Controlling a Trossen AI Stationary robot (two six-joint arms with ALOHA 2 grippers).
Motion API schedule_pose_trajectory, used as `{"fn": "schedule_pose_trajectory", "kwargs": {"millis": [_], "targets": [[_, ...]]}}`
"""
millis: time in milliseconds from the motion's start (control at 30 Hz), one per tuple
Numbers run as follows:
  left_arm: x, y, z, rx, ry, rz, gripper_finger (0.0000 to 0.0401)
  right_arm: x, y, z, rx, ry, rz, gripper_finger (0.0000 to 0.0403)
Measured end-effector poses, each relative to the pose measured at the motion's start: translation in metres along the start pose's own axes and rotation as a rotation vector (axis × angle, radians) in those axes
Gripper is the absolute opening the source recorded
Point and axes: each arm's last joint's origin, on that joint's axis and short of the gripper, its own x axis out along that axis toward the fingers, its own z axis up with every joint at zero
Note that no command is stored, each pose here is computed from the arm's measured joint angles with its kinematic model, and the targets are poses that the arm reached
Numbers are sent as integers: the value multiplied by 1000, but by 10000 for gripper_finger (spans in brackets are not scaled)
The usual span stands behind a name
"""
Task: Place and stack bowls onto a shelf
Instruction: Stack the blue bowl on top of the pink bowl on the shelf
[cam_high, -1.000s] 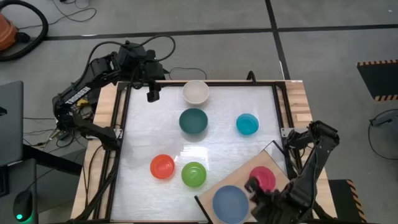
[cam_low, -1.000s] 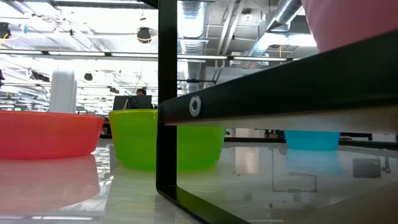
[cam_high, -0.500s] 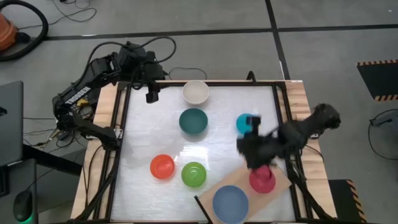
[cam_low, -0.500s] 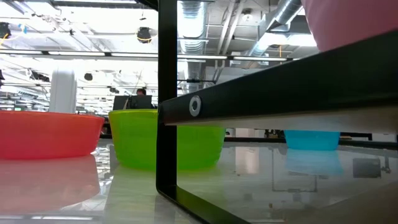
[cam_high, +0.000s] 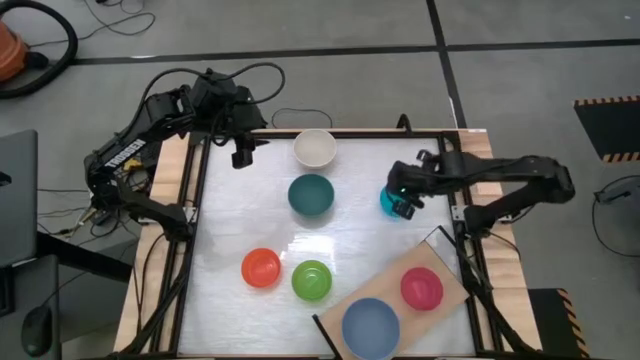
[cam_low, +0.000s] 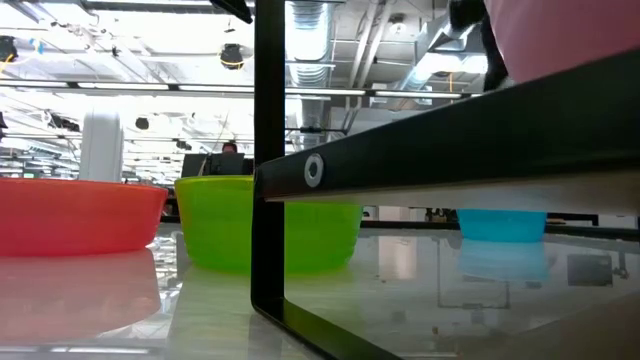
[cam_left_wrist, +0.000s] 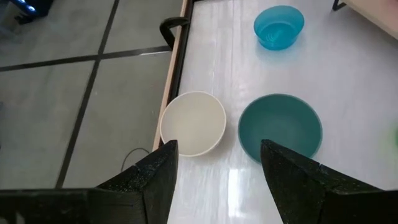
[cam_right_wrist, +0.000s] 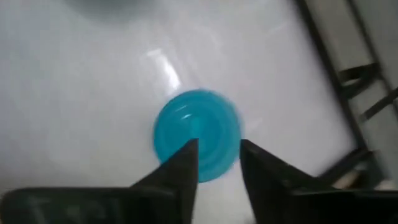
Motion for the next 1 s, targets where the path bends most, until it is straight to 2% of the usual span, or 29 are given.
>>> {"fn": "schedule_pose_trajectory", "kwargs": {"millis": [133, 267, 600, 800, 1000], "targets": [[0, 0, 0, -8, -3, 1, 215, 41, 4, -2, 38, -3, 32, 216], [0, 1, 0, -31, 2, 10, 215, 71, 12, 5, 60, -1, 51, 241], [0, 0, -1, -62, 18, 7, 215, 130, 27, 9, -17, 224, 127, 244], [0, -1, -3, -79, 35, 0, 215, 144, 27, 5, 18, 215, 136, 242], [0, -1, -4, -79, 40, -2, 215, 157, 27, -11, 61, 252, 150, 223]]}}
